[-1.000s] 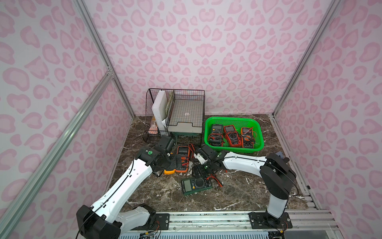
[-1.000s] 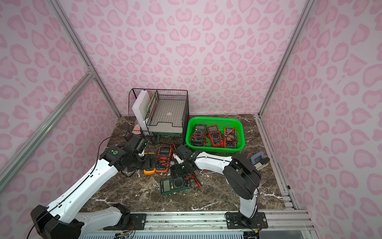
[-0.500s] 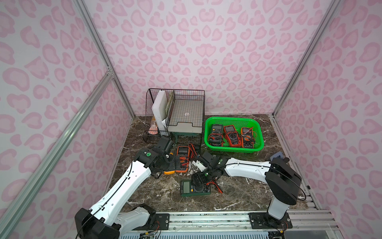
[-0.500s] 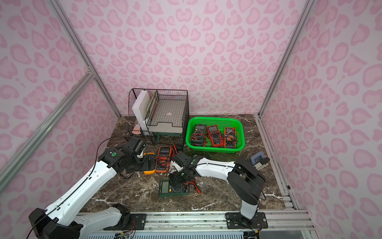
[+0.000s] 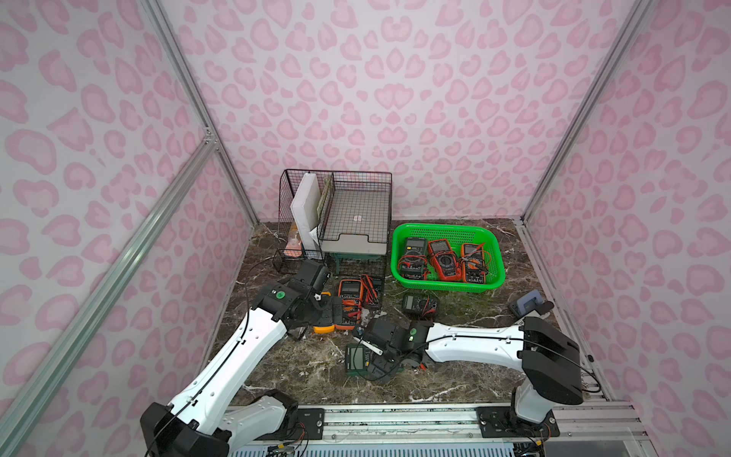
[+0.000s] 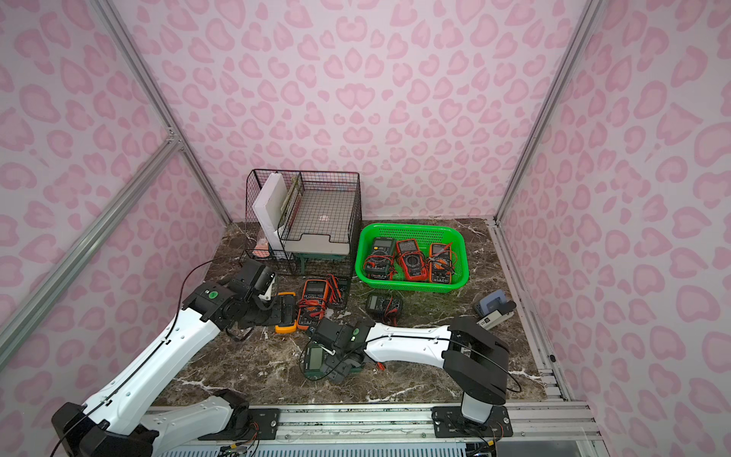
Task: Put the multimeter into the basket
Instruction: Pick up the multimeter from the center of the board.
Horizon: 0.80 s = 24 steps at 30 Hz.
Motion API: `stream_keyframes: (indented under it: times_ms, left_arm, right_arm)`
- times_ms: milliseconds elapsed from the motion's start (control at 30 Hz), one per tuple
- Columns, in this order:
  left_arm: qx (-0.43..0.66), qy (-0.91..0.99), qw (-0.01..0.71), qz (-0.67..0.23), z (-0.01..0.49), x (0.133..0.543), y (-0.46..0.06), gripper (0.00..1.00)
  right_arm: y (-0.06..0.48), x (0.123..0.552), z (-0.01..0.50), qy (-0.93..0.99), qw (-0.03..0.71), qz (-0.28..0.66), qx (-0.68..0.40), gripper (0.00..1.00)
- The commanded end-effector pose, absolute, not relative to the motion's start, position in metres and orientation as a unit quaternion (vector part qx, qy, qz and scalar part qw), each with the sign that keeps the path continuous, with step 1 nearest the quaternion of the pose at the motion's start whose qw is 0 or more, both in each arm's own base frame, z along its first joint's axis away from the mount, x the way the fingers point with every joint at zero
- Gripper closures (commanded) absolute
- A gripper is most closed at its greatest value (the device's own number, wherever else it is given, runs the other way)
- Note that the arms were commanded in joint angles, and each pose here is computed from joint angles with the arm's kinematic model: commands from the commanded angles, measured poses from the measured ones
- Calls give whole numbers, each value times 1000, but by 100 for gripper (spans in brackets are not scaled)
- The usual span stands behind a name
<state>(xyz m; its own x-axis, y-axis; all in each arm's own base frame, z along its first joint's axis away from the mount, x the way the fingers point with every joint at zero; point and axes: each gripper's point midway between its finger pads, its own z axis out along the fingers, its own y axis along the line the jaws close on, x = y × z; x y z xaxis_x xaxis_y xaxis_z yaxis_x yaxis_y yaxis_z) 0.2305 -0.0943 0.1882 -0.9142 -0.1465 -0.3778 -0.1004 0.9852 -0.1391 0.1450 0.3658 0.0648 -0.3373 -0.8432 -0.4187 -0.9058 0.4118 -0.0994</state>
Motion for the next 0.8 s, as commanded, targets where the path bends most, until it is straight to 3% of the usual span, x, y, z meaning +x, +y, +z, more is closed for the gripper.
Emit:
stream_keyframes:
  times_ms: [0, 767]
  left_arm:
    - [-64, 978, 194, -45, 190, 226, -87, 1]
    - [-95, 975, 198, -38, 185, 224, -79, 2]
  right_arm:
    - [367, 150, 71, 803, 230, 69, -545, 1]
    - [370, 142, 47, 780, 169, 89, -596, 1]
